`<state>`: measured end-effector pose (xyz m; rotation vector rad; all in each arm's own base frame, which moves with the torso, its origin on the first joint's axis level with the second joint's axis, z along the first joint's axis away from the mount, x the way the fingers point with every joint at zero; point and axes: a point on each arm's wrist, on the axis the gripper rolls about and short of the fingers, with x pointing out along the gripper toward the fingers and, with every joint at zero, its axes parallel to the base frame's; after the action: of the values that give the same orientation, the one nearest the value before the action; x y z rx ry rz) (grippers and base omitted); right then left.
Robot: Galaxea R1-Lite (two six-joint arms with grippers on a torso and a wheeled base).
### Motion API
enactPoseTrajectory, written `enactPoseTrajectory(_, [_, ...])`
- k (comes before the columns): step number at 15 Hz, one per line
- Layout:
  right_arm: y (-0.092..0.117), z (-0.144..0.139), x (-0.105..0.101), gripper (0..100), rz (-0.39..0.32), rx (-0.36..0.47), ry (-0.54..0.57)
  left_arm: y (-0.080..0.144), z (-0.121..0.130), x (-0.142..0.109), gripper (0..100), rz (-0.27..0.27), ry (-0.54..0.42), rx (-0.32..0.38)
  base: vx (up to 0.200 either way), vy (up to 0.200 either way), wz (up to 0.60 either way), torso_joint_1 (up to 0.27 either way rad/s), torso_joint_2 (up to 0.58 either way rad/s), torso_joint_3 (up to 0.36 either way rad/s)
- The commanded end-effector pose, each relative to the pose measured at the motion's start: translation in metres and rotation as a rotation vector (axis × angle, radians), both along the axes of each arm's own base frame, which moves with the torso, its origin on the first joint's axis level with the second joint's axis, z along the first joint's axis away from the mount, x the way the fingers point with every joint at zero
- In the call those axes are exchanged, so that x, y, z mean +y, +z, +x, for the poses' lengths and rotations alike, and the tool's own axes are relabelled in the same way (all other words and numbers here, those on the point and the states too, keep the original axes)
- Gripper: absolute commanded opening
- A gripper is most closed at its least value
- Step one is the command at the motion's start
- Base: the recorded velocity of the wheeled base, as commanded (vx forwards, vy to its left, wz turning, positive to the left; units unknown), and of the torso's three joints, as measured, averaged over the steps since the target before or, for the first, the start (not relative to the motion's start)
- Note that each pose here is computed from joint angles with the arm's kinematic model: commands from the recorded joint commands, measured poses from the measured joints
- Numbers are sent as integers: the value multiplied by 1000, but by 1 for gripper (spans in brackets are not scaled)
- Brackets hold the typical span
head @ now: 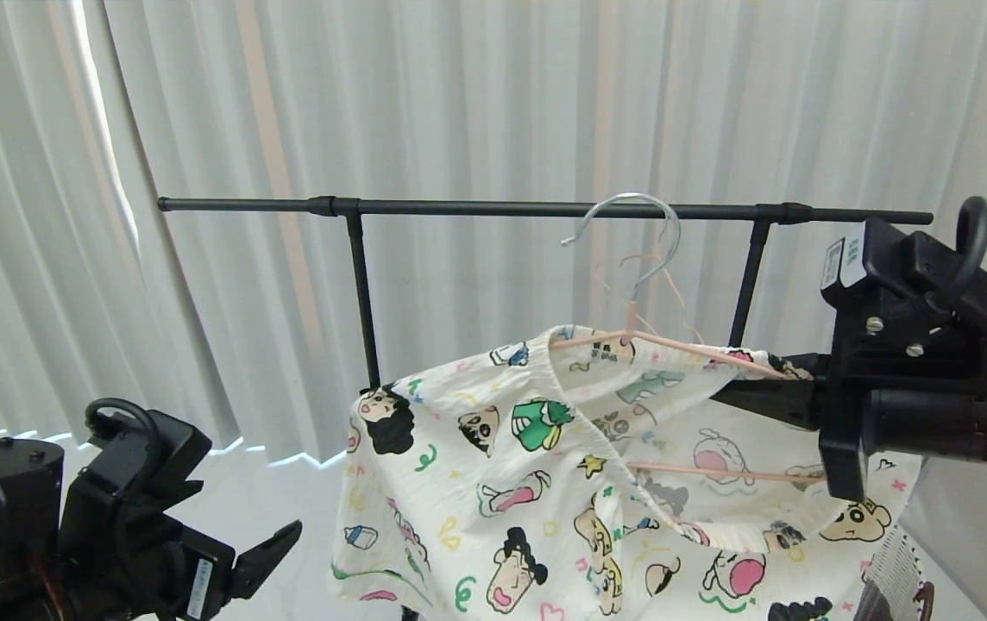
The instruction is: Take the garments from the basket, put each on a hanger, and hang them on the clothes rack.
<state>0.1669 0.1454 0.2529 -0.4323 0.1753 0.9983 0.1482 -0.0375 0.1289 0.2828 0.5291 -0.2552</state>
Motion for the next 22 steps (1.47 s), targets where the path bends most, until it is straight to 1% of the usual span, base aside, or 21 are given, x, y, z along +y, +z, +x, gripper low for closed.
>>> enactPoseTrajectory(1, [-3, 4, -8, 0, -3, 10, -49, 13, -7, 2, 100, -26, 9, -77, 0, 0, 0, 0, 0, 0])
enactPoseTrajectory(3, [-7, 7, -19, 0, -9, 21, -98, 20, -12, 4, 100, -36, 16, -122, 0, 0, 0, 0, 0, 0])
enactPoseTrajectory(4, [-8, 6, -21, 0, -12, 24, -106, 22, -12, 5, 100, -37, 17, -131, 0, 0, 0, 0, 0, 0])
enactPoseTrajectory(5, [-14, 4, -28, 0, -27, 42, -132, 33, -12, 5, 100, -55, 23, -178, 0, 0, 0, 0, 0, 0])
enactPoseTrajectory(6, [-18, 2, -31, 0, -47, 51, -162, 41, -8, 4, 100, -80, 39, -200, 0, 0, 0, 0, 0, 0])
enactPoseTrajectory(7, [-20, -1, -34, 0, -70, 58, -196, 46, -5, 3, 100, -102, 55, -211, 0, 0, 0, 0, 0, 0])
enactPoseTrajectory(8, [-23, -6, -38, 0, -114, 89, -234, 57, 2, 3, 100, -139, 91, -217, 0, 0, 0, 0, 0, 0])
enactPoseTrajectory(9, [-25, -9, -41, 0, -133, 106, -245, 65, 5, 6, 100, -155, 120, -201, 0, 0, 0, 0, 0, 0])
enactPoseTrajectory(11, [-25, -12, -43, 0, -156, 117, -271, 80, 6, 7, 100, -194, 159, -139, 0, 0, 0, 0, 0, 0])
enactPoseTrajectory(12, [-27, -13, -44, 0, -162, 150, -316, 90, 4, 8, 100, -227, 200, -48, 0, 0, 0, 0, 0, 0])
enactPoseTrajectory(13, [-27, -14, -45, 0, -153, 172, -348, 89, 0, 9, 100, -199, 218, 37, 0, 0, 0, 0, 0, 0])
enactPoseTrajectory(14, [-28, -14, -46, 0, -145, 193, -389, 86, -5, 10, 100, -166, 247, 95, 0, 0, 0, 0, 0, 0])
enactPoseTrajectory(15, [-29, -15, -47, 0, -143, 212, -428, 80, -6, 11, 100, -140, 282, 103, 0, 0, 0, 0, 0, 0])
enactPoseTrajectory(16, [-30, -15, -48, 0, -144, 234, -479, 78, -6, 12, 100, -118, 314, 97, 0, 0, 0, 0, 0, 0])
enactPoseTrajectory(17, [-31, -15, -49, 0, -146, 250, -507, 78, -6, 12, 100, -114, 321, 90, 0, 0, 0, 0, 0, 0])
enactPoseTrajectory(18, [-33, -16, -50, 0, -144, 276, -546, 79, -5, 12, 100, -118, 325, 80, 0, 0, 0, 0, 0, 0])
enactPoseTrajectory(19, [-36, -18, -52, 0, -153, 320, -603, 82, -2, 12, 100, -129, 329, 42, 0, 0, 0, 0, 0, 0])
enactPoseTrajectory(20, [-38, -19, -54, 0, -163, 343, -635, 83, 1, 12, 100, -130, 336, 19, 0, 0, 0, 0, 0, 0])
enactPoseTrajectory(22, [-41, -21, -55, 0, -176, 397, -664, 79, 2, 11, 100, -115, 345, 20, 0, 0, 0, 0, 0, 0])
